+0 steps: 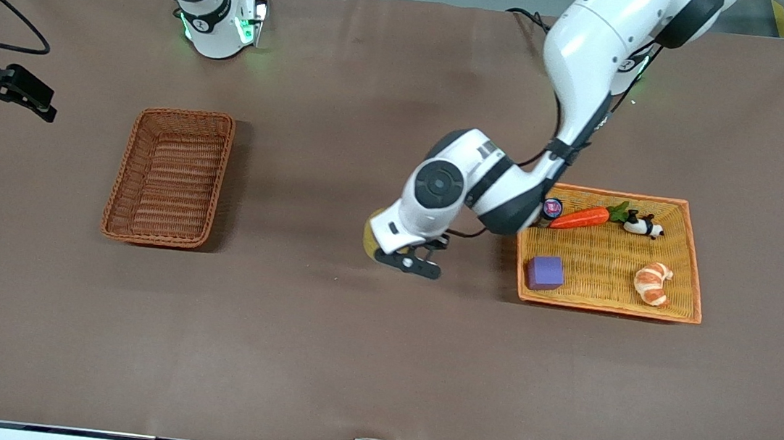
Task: Move tape to another basket
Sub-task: 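Carry the tape toward the basket and set it on the table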
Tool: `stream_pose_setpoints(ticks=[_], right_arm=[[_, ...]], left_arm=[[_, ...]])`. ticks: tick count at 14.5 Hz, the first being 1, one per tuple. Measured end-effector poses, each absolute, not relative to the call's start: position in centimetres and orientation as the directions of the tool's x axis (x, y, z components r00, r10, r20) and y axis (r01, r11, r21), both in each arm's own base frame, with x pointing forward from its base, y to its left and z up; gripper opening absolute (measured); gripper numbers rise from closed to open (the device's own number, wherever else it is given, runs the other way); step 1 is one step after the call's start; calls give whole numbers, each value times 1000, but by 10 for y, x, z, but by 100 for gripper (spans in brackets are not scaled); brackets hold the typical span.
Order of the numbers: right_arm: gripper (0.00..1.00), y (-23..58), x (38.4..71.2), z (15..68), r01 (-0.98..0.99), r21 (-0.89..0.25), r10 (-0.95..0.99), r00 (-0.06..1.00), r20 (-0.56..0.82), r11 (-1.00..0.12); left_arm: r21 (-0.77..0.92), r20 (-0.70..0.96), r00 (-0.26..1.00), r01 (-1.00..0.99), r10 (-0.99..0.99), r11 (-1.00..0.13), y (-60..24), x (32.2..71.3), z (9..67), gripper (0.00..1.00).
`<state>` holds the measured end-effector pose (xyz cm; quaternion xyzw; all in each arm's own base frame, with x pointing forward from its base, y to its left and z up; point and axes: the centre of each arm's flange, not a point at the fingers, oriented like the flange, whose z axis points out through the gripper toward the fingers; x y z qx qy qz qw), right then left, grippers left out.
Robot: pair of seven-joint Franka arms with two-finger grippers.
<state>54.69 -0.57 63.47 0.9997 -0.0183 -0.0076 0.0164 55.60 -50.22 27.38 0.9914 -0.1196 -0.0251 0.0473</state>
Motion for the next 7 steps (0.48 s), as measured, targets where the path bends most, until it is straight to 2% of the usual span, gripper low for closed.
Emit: stream_pose_setpoints(ticks=[7], right_arm=[[100, -7, 548, 634, -38, 33, -39, 999, -10, -999]], left_arm=[[145, 9, 939, -341, -343, -929, -580, 492, 209, 22]])
